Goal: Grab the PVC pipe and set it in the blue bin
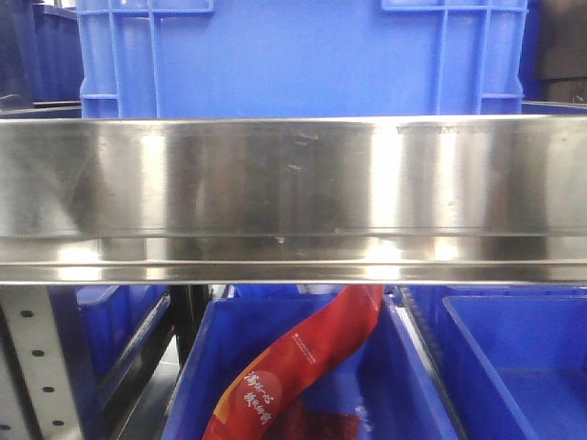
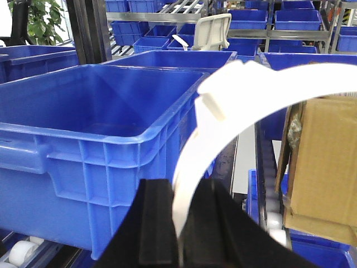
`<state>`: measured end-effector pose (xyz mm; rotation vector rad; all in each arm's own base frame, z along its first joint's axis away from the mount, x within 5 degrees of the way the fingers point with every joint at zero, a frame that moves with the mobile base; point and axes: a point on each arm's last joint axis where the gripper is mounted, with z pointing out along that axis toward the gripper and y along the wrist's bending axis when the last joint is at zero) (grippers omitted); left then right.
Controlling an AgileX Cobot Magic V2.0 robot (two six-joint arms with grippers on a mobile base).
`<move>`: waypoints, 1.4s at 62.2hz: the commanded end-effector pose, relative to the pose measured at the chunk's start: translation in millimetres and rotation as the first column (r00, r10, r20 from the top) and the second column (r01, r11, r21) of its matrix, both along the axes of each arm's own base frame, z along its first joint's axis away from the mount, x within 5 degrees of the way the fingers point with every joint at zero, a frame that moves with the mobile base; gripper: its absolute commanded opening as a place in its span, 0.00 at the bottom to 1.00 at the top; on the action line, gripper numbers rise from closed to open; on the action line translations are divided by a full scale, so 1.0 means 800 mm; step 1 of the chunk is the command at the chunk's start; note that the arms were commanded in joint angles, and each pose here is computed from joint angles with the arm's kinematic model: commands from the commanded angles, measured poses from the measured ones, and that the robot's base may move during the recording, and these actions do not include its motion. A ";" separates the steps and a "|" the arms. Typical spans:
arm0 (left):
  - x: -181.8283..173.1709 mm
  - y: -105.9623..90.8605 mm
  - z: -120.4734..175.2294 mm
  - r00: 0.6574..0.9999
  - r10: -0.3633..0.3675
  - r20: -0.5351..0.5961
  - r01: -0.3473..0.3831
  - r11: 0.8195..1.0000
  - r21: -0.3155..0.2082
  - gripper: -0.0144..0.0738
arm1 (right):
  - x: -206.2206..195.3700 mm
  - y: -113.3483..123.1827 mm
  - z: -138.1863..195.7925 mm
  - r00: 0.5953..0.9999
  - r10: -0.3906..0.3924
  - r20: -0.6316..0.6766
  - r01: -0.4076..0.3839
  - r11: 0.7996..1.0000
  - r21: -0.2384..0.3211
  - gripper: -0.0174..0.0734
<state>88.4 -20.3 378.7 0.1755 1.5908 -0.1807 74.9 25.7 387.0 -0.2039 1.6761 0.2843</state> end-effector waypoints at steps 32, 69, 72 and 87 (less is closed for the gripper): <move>-0.002 0.000 0.004 0.999 -0.002 0.035 0.002 1.000 -0.010 0.04 | -0.002 -0.001 0.003 1.000 -0.003 0.029 0.003 1.000 0.003 0.01; -0.002 0.000 0.004 0.999 -0.002 0.035 0.002 1.000 -0.010 0.04 | -0.002 -0.001 0.003 1.000 -0.003 0.029 0.003 1.000 0.003 0.01; -0.002 0.000 0.004 0.999 -0.002 0.035 0.002 1.000 -0.010 0.04 | -0.002 -0.001 0.003 1.000 -0.003 0.029 0.003 1.000 0.003 0.01; -0.002 0.000 0.004 0.999 -0.002 0.035 0.002 1.000 -0.010 0.04 | -0.002 -0.001 0.003 1.000 -0.004 0.031 0.004 1.000 0.004 0.01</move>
